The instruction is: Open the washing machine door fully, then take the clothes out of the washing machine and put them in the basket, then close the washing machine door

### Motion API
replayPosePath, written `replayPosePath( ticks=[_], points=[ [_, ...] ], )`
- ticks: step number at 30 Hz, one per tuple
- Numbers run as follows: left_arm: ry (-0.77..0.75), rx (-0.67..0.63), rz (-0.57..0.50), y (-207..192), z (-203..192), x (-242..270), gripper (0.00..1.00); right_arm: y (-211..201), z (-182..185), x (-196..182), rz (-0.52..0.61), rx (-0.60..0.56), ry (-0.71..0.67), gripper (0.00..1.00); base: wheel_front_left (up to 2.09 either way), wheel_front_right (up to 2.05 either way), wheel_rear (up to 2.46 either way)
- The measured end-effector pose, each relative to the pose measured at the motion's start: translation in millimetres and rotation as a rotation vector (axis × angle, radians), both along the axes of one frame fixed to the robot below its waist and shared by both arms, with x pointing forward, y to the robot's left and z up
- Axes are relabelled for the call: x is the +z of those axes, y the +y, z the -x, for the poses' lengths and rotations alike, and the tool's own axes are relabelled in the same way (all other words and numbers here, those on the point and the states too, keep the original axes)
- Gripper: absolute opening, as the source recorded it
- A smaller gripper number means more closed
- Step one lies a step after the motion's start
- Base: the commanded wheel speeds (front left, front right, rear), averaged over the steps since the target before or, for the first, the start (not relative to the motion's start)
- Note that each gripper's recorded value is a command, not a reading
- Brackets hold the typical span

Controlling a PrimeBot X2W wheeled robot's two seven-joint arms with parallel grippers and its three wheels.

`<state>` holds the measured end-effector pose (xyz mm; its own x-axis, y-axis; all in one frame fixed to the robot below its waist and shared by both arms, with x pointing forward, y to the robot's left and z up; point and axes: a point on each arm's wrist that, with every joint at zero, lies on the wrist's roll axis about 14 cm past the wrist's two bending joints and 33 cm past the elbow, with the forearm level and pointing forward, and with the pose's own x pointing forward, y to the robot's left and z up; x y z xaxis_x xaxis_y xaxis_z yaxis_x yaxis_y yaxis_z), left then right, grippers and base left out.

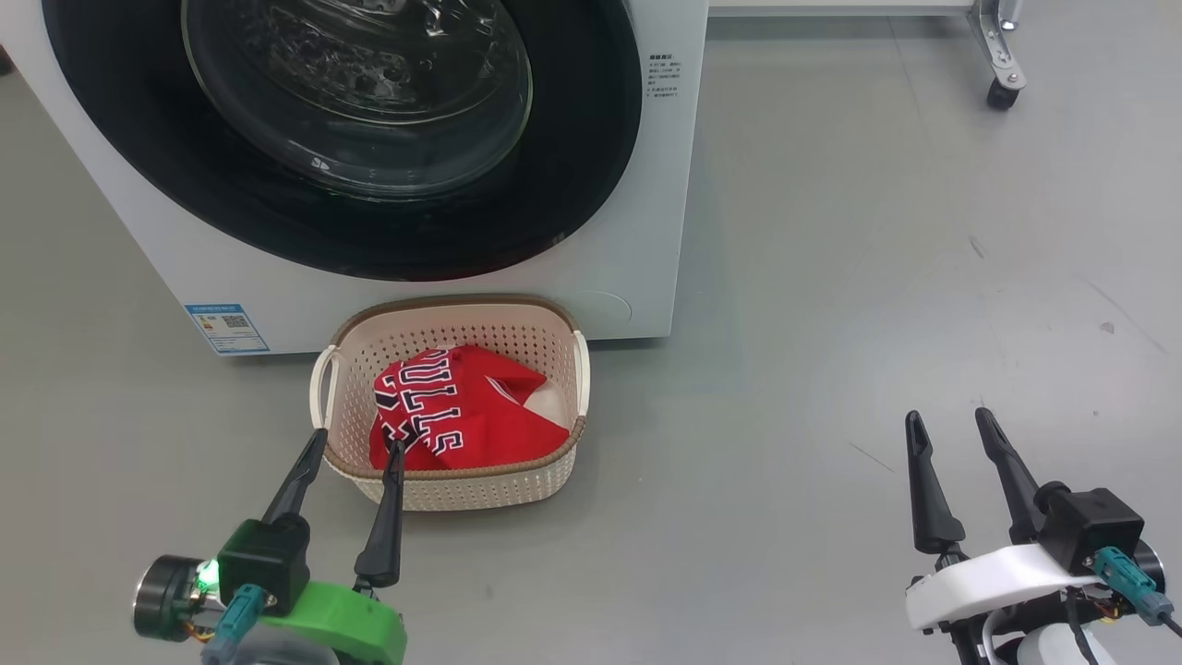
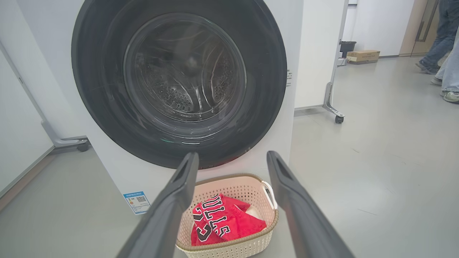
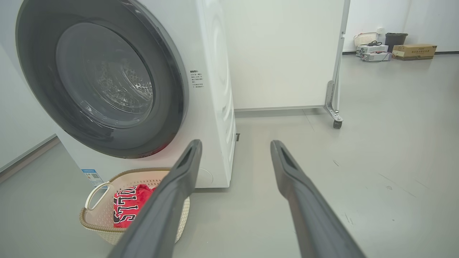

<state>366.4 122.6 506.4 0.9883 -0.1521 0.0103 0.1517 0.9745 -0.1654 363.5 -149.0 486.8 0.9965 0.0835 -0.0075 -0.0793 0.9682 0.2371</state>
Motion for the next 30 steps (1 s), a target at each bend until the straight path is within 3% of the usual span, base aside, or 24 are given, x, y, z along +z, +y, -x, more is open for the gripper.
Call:
replayPosePath(
  ticks=[2,3,9,15,30],
  points=[
    [-0.001,-0.001,0.001,-0.2,-0.3,0.4,1.00,0.1,0.3,0.5,-0.001,0.000,-0.001,1.00,0.00,0.00,0.00],
    [-0.002,-0.001,0.001,-0.3,-0.4,0.8,0.00,0.1,0.2,1.0,-0.001,0.000,-0.003,0.00,0.00,0.00,0.00],
    [0.080,-0.009,0.005,-6.8,10.0,-25.3,0.00,5.5,11.7,-24.0,-0.016,-0.003,0.078,0.00,0.00,0.00,0.00],
    [0.095,-0.010,0.050,-8.1,12.6,-27.1,0.00,4.0,13.2,-25.8,-0.061,-0.013,0.090,0.00,0.00,0.00,0.00],
    [0.157,0.044,0.294,2.9,10.9,-28.5,0.00,-7.8,12.6,-29.7,-0.278,-0.074,0.148,0.00,0.00,0.00,0.00]
  ],
)
